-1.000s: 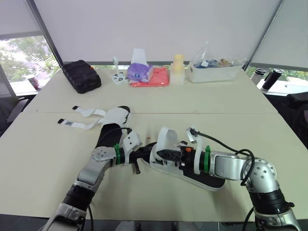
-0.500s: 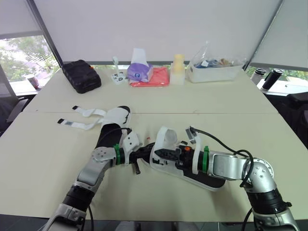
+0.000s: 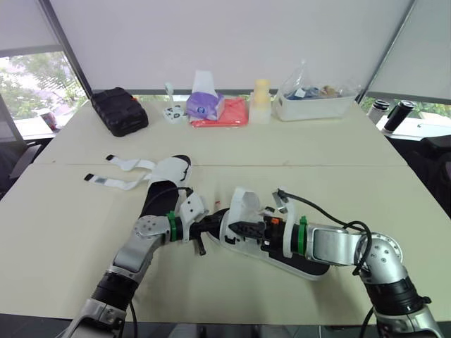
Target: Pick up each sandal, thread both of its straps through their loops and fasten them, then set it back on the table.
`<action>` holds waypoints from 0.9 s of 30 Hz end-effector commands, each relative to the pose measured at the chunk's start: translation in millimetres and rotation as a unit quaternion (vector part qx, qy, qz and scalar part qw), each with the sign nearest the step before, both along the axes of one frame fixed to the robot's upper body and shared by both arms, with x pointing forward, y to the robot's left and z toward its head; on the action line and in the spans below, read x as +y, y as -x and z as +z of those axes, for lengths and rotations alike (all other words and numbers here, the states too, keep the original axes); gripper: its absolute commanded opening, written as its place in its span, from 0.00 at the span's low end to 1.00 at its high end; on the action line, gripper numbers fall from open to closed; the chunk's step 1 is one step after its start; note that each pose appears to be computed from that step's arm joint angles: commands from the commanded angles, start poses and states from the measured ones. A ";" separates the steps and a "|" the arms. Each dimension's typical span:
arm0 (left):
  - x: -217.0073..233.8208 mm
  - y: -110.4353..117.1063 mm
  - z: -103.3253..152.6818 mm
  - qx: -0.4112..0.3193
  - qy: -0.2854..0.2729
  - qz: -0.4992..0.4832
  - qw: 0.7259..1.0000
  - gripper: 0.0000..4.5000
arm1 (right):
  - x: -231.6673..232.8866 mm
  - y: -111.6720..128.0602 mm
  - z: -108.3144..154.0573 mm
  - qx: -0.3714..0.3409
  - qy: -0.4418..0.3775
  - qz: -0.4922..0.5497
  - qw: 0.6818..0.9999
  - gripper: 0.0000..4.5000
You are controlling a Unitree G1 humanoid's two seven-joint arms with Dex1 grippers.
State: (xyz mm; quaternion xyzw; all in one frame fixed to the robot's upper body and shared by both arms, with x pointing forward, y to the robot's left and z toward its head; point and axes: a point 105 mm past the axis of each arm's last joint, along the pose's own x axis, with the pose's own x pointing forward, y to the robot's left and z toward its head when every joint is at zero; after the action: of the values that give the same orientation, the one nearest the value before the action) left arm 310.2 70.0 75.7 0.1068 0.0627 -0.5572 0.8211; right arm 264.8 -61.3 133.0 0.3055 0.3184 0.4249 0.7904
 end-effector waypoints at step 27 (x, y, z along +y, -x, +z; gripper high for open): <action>2.5 11.5 -35.4 0.054 -0.044 -0.002 0.998 0.00 | -6.7 11.3 -6.7 0.032 -0.010 0.008 0.999 0.01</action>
State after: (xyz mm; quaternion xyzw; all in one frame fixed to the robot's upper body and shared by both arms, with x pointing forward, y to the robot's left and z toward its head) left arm 309.5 68.5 75.7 0.1080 0.0616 -0.5598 0.8193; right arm 260.1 -69.1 127.4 0.3318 0.3337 0.4172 0.7775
